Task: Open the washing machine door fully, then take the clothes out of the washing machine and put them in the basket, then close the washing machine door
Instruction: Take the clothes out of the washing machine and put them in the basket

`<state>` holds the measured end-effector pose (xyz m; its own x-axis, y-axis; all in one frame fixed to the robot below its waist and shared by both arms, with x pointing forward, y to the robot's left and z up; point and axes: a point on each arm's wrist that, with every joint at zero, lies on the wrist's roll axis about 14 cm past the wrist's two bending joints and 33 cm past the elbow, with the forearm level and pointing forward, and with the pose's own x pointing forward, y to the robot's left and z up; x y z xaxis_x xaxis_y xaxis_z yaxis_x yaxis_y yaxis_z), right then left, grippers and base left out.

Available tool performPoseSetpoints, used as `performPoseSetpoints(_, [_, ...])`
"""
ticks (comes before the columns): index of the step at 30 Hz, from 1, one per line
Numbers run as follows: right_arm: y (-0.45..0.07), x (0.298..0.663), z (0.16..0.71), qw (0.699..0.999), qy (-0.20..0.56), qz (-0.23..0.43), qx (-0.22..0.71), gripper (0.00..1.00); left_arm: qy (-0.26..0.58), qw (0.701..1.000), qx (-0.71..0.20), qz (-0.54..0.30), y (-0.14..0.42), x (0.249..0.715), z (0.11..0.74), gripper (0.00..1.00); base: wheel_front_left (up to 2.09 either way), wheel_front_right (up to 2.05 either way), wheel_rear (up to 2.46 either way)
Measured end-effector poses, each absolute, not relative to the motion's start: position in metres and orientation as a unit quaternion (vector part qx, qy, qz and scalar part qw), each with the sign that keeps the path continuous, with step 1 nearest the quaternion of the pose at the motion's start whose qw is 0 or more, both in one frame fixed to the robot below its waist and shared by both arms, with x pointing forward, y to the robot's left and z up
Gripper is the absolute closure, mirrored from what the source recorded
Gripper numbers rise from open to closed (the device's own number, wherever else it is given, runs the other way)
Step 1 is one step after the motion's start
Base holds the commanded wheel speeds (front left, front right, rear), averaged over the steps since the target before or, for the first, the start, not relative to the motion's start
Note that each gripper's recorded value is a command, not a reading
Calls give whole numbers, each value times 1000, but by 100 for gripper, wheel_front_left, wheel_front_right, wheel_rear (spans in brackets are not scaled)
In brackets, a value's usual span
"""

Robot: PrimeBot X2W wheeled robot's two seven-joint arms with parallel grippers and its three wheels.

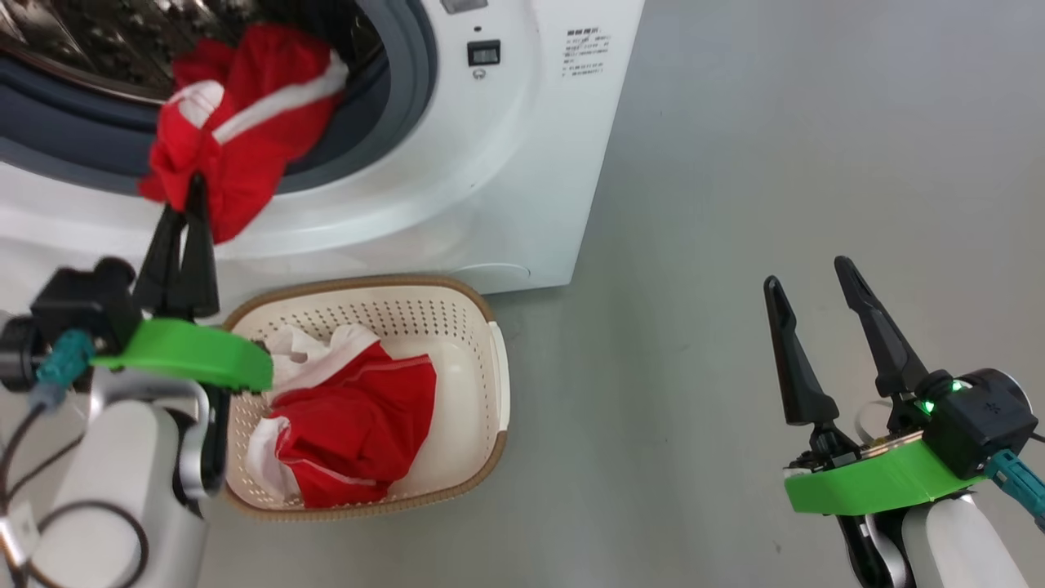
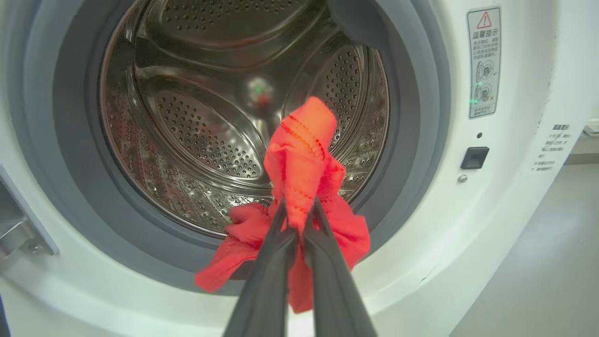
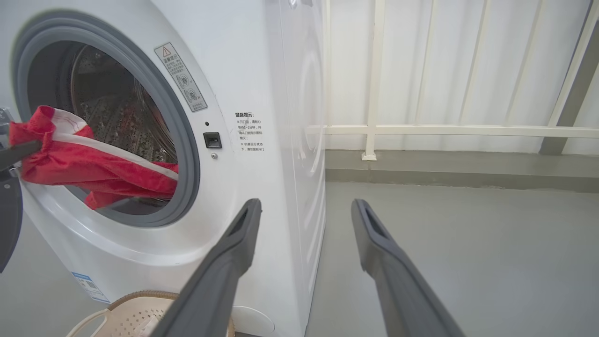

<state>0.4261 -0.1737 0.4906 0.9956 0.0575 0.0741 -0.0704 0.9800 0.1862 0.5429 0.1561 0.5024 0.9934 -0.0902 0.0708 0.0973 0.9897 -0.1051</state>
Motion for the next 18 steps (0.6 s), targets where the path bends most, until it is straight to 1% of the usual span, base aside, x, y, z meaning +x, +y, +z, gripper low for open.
performPoseSetpoints(9, [-177, 419, 506, 994, -54, 29, 94, 0, -59, 996, -58, -39, 157, 507, 527, 100, 0, 0, 0])
performPoseSetpoints(18, [-176, 414, 510, 993, -58, 30, 95, 0, -58, 996, -58, -24, 162, 478, 534, 100, 0, 0, 0])
